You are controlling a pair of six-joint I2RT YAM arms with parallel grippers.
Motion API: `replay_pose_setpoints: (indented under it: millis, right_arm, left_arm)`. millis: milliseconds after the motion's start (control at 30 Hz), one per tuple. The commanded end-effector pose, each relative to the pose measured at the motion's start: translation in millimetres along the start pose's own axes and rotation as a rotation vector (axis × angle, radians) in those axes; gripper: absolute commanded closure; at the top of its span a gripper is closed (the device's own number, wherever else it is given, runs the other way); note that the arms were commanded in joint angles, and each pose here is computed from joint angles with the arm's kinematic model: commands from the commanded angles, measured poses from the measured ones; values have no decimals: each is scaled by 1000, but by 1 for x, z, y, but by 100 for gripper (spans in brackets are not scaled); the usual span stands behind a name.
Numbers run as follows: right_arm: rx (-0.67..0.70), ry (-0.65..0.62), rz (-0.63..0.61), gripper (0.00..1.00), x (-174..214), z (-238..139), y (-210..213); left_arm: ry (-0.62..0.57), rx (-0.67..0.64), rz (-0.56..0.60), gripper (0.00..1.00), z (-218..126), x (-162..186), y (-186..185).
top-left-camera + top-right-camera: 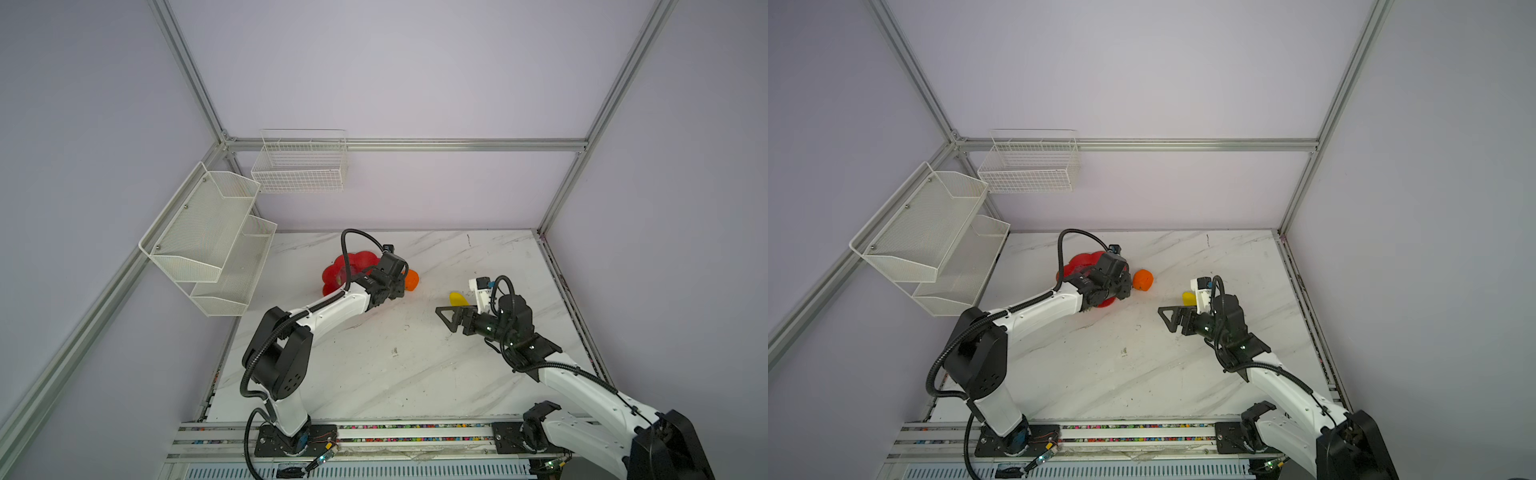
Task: Place and organize the fake fruits in the fruit bowl
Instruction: 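Carry the second avocado into the red bowl and release it with the left gripper, then grasp the yellow mango with the right gripper while the left arm withdraws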
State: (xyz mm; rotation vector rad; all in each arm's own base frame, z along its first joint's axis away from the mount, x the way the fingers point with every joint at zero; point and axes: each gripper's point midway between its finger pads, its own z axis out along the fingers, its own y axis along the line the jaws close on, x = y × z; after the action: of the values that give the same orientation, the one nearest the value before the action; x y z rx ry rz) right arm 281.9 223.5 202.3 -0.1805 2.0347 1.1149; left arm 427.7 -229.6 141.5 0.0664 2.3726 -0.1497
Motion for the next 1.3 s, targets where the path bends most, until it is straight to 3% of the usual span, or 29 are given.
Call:
replay_pose_setpoints:
  millis: [0,233,700,1000,1267]
  right_arm:
    - [-54,-15,-104,3,-25,23,20]
    - [-78,0,-141,3,-20,74,2]
    - [-84,-35,-178,3,-5,66,-6]
    - [-74,-42,-193,3,-7,61,-5]
    - [-65,-30,-189,3,-5,63,-8]
  left_arm:
    - [-74,-52,-11,56,4,-50,20]
    - [-99,-98,-154,56,43,-75,60]
    - [-153,-128,-296,52,70,-103,76]
    - [-136,-159,-295,48,89,-102,78]
    - [-139,-163,-268,25,85,-108,79]
